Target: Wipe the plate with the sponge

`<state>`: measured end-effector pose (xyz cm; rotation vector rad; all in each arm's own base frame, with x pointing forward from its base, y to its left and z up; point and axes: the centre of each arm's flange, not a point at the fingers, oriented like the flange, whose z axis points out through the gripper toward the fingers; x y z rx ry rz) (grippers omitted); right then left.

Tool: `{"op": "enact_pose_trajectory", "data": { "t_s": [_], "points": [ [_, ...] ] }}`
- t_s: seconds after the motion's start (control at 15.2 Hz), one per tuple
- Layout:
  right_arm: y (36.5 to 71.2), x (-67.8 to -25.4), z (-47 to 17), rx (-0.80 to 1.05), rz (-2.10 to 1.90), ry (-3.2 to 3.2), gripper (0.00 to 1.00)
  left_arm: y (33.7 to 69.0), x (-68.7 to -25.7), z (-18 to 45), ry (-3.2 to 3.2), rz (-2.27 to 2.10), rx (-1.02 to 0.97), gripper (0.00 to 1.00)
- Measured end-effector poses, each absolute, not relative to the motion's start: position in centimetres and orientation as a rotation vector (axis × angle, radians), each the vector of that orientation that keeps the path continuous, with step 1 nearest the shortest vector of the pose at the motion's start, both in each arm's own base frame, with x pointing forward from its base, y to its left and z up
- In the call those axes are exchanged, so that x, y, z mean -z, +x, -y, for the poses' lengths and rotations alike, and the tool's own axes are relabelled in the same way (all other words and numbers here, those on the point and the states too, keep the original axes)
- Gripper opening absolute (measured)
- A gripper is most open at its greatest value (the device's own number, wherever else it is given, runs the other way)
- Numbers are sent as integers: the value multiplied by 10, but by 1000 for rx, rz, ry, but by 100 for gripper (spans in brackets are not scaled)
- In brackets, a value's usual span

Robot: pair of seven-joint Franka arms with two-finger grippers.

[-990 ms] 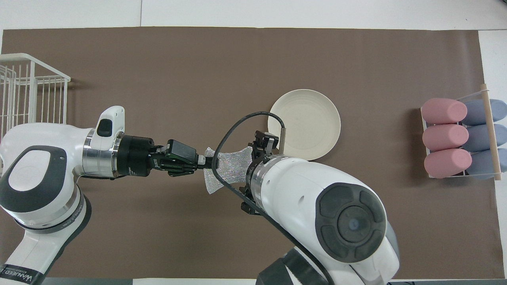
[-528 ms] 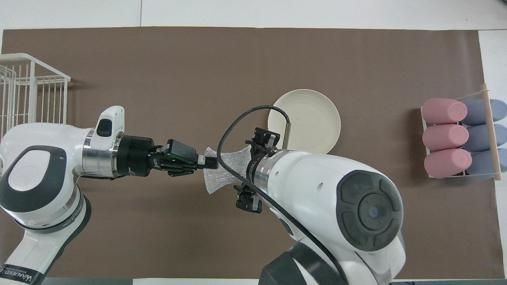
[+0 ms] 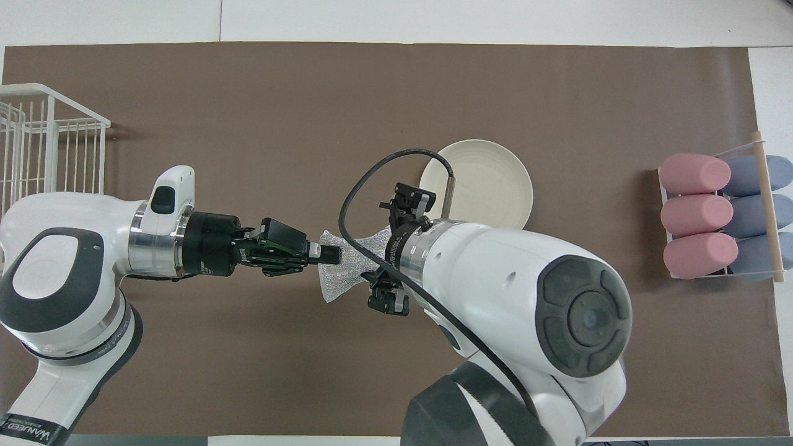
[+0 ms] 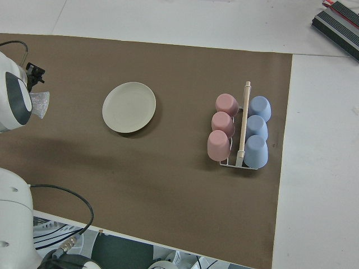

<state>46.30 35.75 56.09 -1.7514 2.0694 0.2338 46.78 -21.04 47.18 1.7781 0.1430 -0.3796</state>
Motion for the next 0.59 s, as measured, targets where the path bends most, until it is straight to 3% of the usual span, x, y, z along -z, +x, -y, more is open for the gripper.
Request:
{"op": "enact_pose_trajectory", "data": {
  "t_s": [0.59],
  "points": [
    [438, -554, -371, -207, -1780, -2172, 100, 468, -472, 210, 1778, -143, 380, 4]
  ]
}}
